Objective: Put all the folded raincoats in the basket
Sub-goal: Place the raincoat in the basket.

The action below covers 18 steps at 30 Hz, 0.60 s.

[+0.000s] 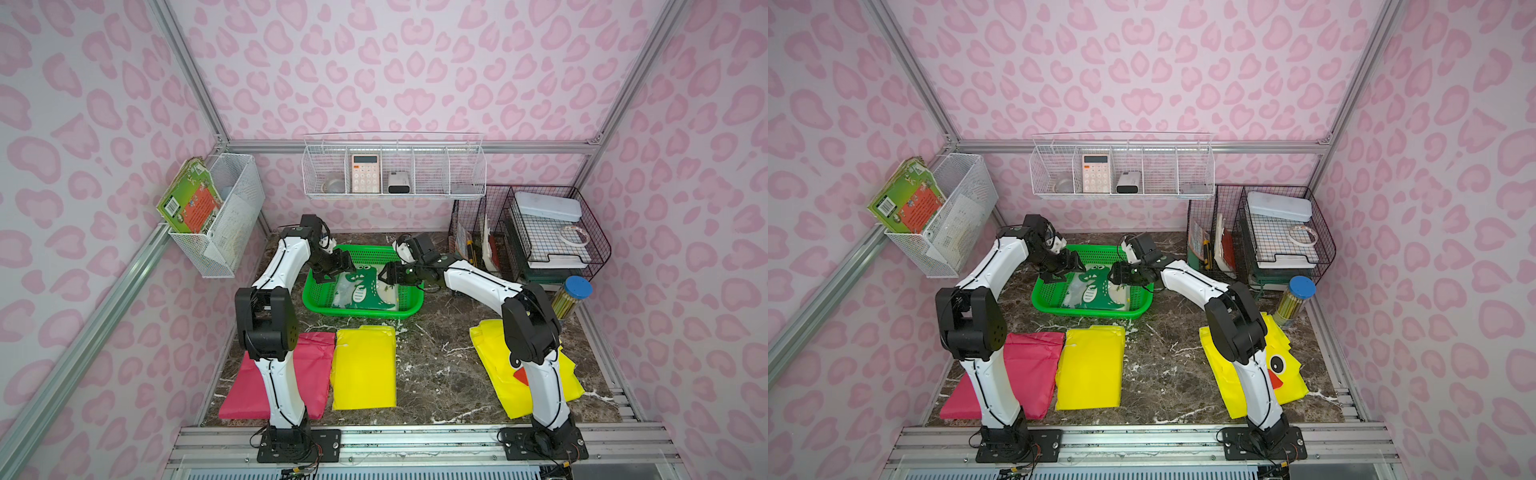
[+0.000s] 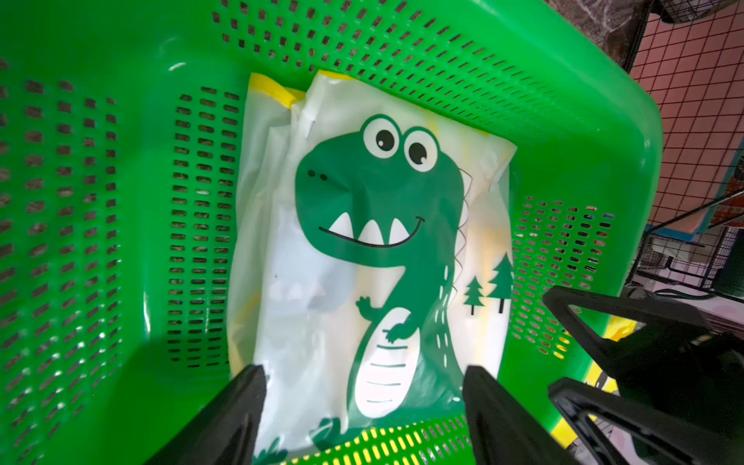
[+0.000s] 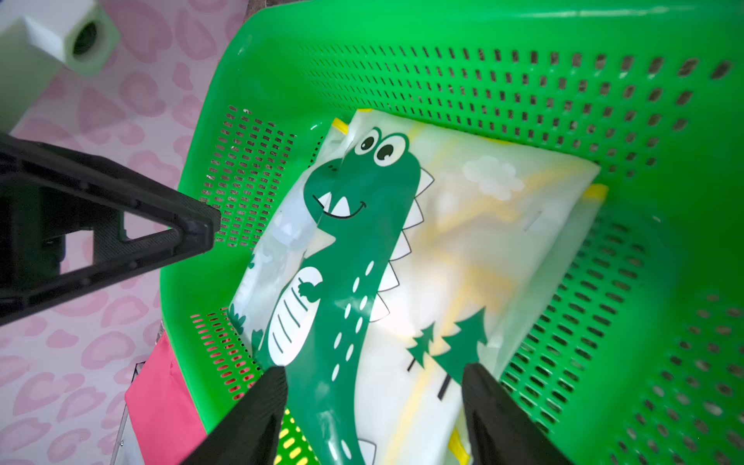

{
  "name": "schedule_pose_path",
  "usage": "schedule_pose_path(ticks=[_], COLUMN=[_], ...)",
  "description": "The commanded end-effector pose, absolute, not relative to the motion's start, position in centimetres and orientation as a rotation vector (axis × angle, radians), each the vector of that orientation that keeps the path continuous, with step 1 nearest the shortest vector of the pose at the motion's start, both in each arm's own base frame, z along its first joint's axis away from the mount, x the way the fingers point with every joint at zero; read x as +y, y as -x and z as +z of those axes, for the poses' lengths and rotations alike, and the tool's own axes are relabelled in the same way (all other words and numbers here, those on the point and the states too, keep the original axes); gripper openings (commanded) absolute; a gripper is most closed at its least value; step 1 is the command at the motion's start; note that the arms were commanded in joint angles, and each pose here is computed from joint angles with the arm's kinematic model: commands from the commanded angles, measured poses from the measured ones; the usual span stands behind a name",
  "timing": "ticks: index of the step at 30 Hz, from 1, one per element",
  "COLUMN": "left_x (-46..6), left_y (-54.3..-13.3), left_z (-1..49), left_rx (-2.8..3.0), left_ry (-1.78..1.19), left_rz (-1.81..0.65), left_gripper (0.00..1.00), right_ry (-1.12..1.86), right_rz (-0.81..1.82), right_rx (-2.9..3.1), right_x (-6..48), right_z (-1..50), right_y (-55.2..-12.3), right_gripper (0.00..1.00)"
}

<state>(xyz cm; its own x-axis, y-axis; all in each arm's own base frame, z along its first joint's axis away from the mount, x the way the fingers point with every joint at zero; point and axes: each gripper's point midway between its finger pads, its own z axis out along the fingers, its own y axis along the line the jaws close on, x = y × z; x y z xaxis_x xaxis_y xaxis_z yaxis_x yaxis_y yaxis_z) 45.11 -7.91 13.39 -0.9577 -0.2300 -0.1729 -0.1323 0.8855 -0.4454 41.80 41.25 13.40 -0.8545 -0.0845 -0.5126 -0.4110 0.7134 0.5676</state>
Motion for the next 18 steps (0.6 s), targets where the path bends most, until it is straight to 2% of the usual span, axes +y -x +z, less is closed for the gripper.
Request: schedule_pose_path(ticks=[1,5,10,18], left_x=[-7.2,-7.5,-8.7,-9.8], left_y=[-44.8,-44.7,-44.1,-38.6], left_z=[13.7,14.5,18.0,22.1], left_rx=[2.844,2.816,2.694,2.59], left_ry=[0.259,0.256,0.233,0.184], left_rz=[-0.583,-0.61,-0.726,-0.808], left_gripper=[0.82,0.82,0.83,0.93], right_ry=[0.379,0.393,0.47,0.623], right_rz=[0.916,0.91,0.928,0.916], right_rx=[2.457,2.449,2.4,2.355], right_x=[40.7,40.4,40.9,41.8], right_z=[13.7,14.4,16.7,19.0], right_y=[-42.1,-41.8,-40.0,-34.4], right_gripper=[0.72,0.72,0.72,0.72])
